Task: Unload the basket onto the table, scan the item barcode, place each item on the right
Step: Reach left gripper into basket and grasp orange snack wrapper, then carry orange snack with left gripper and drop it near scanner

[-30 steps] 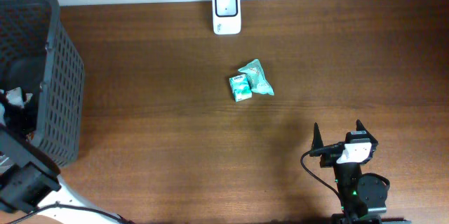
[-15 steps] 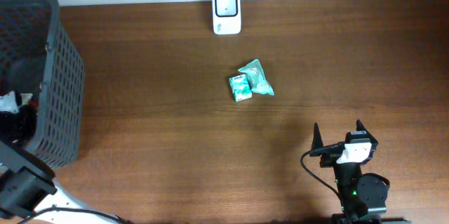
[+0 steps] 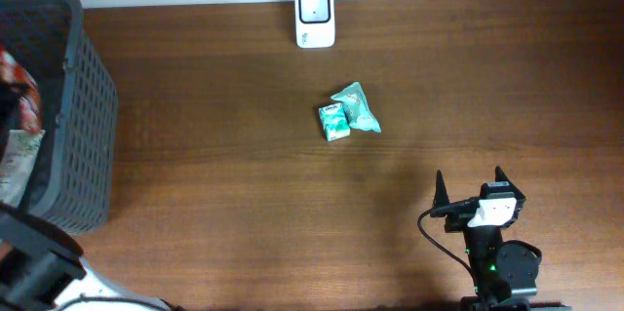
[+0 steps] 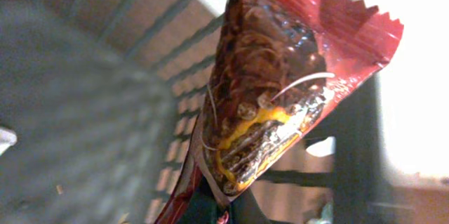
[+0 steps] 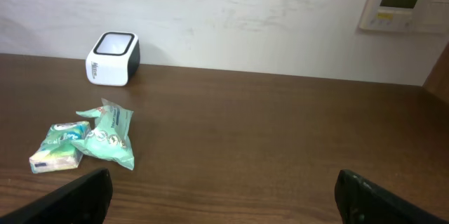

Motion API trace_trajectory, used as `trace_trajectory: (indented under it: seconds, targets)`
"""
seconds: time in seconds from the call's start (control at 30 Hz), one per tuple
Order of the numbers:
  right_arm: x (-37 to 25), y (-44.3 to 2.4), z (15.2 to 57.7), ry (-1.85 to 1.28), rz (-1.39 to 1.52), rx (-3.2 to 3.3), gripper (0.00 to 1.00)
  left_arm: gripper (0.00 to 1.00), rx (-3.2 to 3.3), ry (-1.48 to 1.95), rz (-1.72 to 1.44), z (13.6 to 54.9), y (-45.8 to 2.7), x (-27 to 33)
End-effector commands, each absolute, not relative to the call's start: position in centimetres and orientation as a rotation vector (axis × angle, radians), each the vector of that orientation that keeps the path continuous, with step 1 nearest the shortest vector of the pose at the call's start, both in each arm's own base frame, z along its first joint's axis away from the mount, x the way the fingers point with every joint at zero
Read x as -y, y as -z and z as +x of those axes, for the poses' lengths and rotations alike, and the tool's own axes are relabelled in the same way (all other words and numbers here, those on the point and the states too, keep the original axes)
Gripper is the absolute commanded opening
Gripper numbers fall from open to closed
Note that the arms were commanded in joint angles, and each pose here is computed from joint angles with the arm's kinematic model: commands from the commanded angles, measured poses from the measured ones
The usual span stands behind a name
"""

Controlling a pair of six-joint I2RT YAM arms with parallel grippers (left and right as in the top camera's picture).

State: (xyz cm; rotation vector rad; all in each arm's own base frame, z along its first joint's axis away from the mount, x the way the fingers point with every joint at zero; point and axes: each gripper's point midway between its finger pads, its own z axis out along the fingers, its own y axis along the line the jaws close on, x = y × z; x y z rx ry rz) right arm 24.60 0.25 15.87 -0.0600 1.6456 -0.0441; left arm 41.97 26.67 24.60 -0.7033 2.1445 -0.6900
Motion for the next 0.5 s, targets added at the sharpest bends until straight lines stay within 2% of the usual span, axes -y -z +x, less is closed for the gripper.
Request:
trace_trajectory:
  seconds: [0.0,0.23,0.47]
  targets:
    - [-0.3,-15.5,24.6,0.048,-0.066,-1.652,0.99,0.0,-1.95,0.688,-0.828,40.5,-35.1,-25.2]
    - [-0.3,-15.5,24.6,0.048,-0.067,-1.652,0.99,0.0,-1.737,0.822,-0.952,37.8,-44.6,-20.1]
    - [-0.3,-15.5,24.6,0.048,-0.067,-1.652,0.99,0.0,-1.798,0.929,-0.696,37.8,-48.8,-8.9]
